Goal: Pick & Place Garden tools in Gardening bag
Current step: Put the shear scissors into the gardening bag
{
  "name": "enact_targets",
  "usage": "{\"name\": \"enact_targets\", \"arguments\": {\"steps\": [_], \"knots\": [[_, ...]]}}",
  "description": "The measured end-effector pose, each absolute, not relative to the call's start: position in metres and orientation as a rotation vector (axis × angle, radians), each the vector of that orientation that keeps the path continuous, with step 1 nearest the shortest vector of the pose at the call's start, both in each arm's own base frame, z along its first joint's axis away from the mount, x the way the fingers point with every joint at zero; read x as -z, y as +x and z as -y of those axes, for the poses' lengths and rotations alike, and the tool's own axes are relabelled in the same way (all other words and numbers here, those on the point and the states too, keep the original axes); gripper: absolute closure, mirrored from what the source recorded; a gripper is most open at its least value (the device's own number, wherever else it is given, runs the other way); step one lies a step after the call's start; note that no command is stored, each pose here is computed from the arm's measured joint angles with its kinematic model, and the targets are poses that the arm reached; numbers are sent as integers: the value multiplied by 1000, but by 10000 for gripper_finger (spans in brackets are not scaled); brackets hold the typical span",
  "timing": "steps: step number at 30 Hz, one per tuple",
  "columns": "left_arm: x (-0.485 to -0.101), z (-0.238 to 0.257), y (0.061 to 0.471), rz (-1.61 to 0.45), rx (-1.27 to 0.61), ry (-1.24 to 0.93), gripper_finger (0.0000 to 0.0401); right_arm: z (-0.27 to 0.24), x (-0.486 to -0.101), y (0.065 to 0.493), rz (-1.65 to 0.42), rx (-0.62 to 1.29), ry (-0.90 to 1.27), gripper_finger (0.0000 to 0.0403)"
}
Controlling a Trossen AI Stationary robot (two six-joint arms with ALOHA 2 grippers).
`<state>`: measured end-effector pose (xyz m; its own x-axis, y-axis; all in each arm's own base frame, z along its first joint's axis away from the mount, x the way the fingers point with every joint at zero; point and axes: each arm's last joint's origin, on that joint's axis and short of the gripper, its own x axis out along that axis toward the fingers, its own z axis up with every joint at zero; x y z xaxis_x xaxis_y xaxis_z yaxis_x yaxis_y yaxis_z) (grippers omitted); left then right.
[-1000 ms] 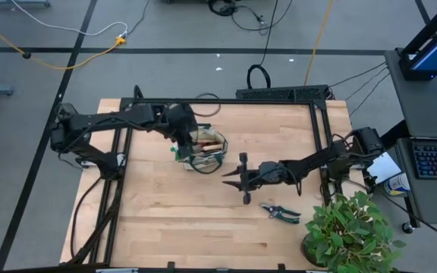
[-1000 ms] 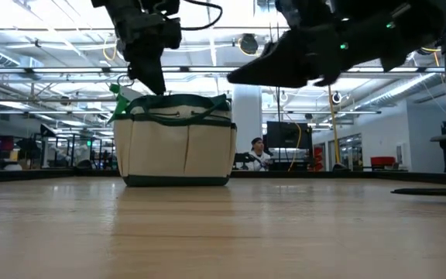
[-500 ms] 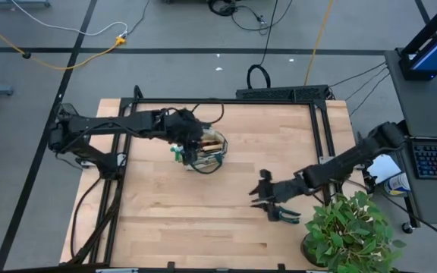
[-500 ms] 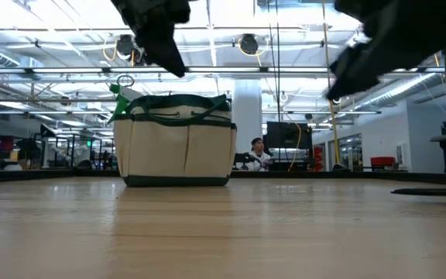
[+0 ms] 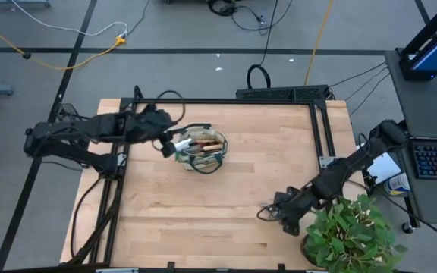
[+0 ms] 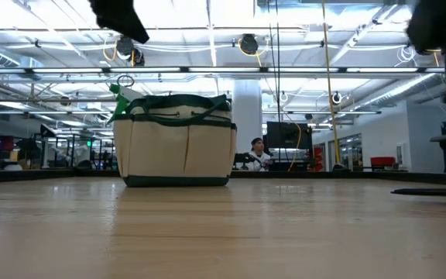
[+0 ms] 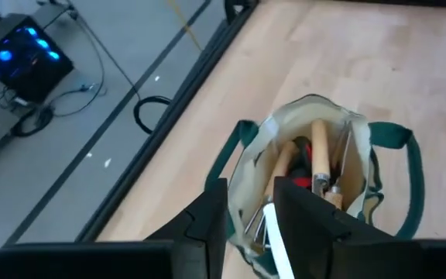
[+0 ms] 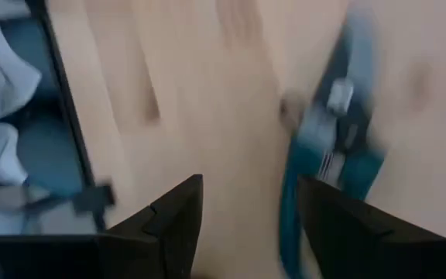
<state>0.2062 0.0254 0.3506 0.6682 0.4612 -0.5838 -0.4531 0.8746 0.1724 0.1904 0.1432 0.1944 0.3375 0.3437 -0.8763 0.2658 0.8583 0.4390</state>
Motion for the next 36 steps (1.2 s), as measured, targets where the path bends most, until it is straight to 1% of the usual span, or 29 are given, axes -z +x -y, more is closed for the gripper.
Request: {"name": "enact_targets", "arguments": {"steps": [4,9,12,16,20,23,27,32,35,36], "knots": [[-332,-25,194,-652,-577,-28,288,-149,-184,182,-1381,0,604,204],[-307,-25,190,-640,-617,-54,288,-153,-173,183,-1424,23,561,204],[-298,-25,191,-632,-620,-64,288,-154,-165,183,-1454,19,486,204],[-297,-25,193,-615,-620,-68,288,-151,-157,185,-1489,15,414,204],[-298,-25,192,-607,-609,-75,288,-150,-155,188,-1481,-7,379,208],[-298,-25,192,-608,-607,-75,288,-149,-155,189,-1443,3,329,228],[-297,-25,192,-613,-603,-66,288,-145,-153,190,-1392,13,243,274],[-297,-25,192,-612,-605,-69,288,-136,-142,187,-1410,0,206,331],[-297,-25,192,-619,-604,-64,288,-132,-137,186,-1394,-37,171,354],[-297,-25,192,-620,-604,-63,288,-131,-137,187,-1391,-47,159,356]]}}
